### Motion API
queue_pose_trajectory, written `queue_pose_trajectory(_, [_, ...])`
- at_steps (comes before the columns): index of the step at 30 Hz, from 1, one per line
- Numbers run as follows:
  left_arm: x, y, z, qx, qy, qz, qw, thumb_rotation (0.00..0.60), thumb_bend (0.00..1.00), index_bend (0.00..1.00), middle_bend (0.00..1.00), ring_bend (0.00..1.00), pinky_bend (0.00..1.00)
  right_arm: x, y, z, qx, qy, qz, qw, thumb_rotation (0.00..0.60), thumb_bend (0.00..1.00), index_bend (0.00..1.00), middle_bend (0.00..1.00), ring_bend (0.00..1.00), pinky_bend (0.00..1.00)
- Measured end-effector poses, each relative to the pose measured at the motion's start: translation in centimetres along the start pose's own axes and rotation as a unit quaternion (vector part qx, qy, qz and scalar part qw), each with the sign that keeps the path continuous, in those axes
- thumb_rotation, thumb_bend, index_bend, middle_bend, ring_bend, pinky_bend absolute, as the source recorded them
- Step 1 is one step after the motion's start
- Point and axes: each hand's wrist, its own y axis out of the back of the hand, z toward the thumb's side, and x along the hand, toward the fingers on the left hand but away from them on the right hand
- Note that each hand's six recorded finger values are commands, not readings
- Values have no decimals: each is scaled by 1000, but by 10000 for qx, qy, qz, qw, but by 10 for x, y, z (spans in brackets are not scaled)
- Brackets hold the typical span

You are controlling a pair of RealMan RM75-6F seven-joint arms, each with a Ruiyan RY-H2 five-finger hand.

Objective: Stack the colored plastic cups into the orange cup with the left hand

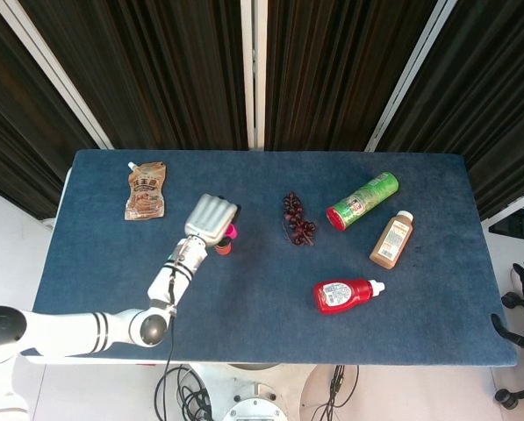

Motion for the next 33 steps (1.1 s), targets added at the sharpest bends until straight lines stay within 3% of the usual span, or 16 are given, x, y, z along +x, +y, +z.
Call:
queue_pose_trajectory(12, [-9, -26, -23, -59, 209, -307, 9993, 600, 235, 533, 521, 425, 580, 1, 2, 7, 63, 38, -17, 10000, 600, 233, 0, 0, 0, 0])
queue_pose_trajectory(21, [-2, -21, -14, -125, 83, -234, 9996, 600, 235, 533, 521, 425, 579, 0, 4, 3, 70, -43, -15, 10000, 600, 233, 0, 0, 0, 0])
queue_pose_trajectory(33, [1, -31, -8, -116, 76, -319, 9994, 600, 234, 507, 513, 422, 577, 1, 2, -1, 41, -66, 4, 10000, 600, 233, 0, 0, 0, 0])
